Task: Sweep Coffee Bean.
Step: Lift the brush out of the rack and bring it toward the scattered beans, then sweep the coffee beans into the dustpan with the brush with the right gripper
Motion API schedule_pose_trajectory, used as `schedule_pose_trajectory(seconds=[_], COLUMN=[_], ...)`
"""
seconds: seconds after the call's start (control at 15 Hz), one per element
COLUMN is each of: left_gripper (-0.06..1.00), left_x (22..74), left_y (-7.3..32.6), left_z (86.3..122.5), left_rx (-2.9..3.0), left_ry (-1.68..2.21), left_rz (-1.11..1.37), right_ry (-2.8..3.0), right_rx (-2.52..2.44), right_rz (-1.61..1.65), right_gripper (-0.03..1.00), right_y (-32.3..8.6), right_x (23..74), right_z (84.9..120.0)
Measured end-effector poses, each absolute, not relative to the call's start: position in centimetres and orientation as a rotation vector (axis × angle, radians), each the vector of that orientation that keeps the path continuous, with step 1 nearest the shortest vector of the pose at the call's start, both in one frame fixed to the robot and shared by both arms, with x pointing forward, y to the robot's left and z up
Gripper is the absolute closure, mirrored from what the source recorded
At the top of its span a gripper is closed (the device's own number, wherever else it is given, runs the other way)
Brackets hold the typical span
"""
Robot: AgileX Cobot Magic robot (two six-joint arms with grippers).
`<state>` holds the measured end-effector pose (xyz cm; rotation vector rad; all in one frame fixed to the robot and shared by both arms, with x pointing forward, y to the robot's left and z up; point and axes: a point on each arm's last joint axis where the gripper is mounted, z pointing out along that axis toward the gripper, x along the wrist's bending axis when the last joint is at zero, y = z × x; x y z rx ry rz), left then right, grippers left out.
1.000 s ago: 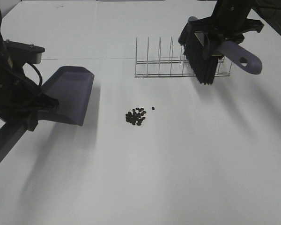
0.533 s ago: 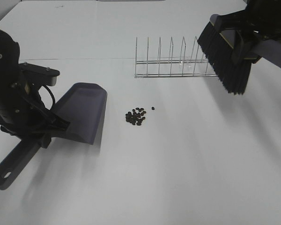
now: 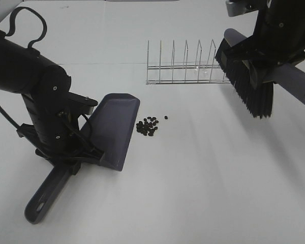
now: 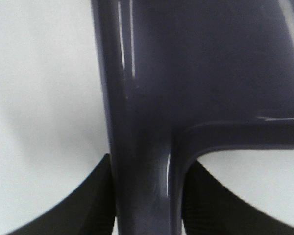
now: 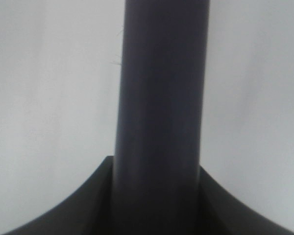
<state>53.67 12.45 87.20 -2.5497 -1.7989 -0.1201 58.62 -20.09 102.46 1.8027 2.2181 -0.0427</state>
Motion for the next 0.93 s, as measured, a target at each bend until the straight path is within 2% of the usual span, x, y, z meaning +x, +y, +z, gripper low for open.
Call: schedule_pose_trajectory(seconds=[0.33,0.6,0.73,0.93], left_gripper=[0.62,0.62,0.62,0.62], left_x=[54.7,55.3,55.4,55.4], left_y=[11.9,11.6,11.6,11.6], left_z=[87.1,86.7,86.7,86.6], left_rx=[-2.526,-2.514,-2.526,-2.537], left_ry=[-1.789,-1.766,-1.753,-1.741], left_rz=[-0.114,-0.112,-0.114,-0.119], right_ry=[2.231,2.233,2.254,2.343], right_rx=[1.747,1.769,1.754,1.66], right_rz=[-0.287,-0.322,-0.34,-0.334], right_gripper=[0.69,0.69,0.69,0.69], right_y=[-20.4,-19.6,-18.3,-13.5], right_x=[60.3,62.2,63.0,63.2], right_z=[97.6,95.3,94.0,91.7])
